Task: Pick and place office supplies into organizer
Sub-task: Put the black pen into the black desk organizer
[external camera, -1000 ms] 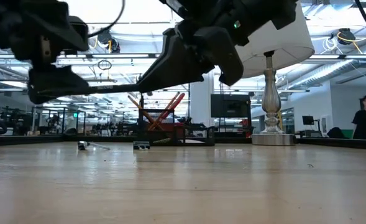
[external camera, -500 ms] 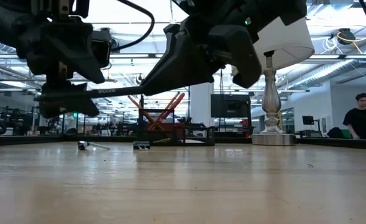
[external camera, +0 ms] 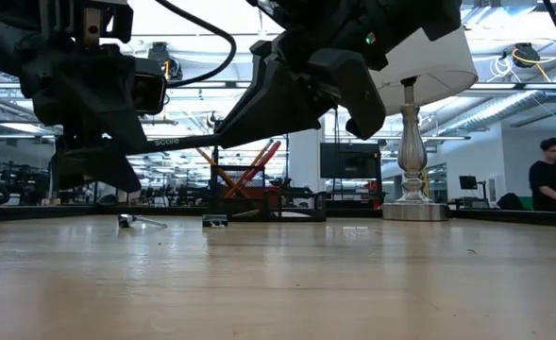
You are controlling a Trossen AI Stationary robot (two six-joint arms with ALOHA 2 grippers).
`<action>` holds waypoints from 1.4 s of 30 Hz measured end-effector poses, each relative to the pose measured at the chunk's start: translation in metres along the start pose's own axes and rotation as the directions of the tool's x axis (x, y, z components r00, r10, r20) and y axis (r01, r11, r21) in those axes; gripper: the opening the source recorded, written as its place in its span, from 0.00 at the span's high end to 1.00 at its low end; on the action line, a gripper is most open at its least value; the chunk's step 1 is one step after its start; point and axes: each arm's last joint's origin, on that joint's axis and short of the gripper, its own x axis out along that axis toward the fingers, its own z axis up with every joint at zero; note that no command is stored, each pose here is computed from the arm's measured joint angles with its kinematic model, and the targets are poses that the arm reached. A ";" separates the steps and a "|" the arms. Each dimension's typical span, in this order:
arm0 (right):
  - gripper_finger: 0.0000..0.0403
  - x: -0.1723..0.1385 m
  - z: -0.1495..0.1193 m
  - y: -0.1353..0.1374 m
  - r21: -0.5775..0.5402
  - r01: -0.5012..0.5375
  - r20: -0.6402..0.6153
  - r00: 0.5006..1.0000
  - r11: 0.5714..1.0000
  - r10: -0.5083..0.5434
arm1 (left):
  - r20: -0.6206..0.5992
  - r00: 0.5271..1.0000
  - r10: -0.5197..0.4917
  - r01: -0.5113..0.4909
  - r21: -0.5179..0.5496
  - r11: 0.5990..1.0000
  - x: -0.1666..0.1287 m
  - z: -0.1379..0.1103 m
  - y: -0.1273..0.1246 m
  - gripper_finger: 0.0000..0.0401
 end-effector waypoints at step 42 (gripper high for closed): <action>0.51 -0.092 -0.020 -0.024 0.485 0.204 0.038 0.967 0.850 -0.254 | 0.379 0.925 -0.013 -0.110 0.301 0.947 -0.004 -0.006 -0.025 0.91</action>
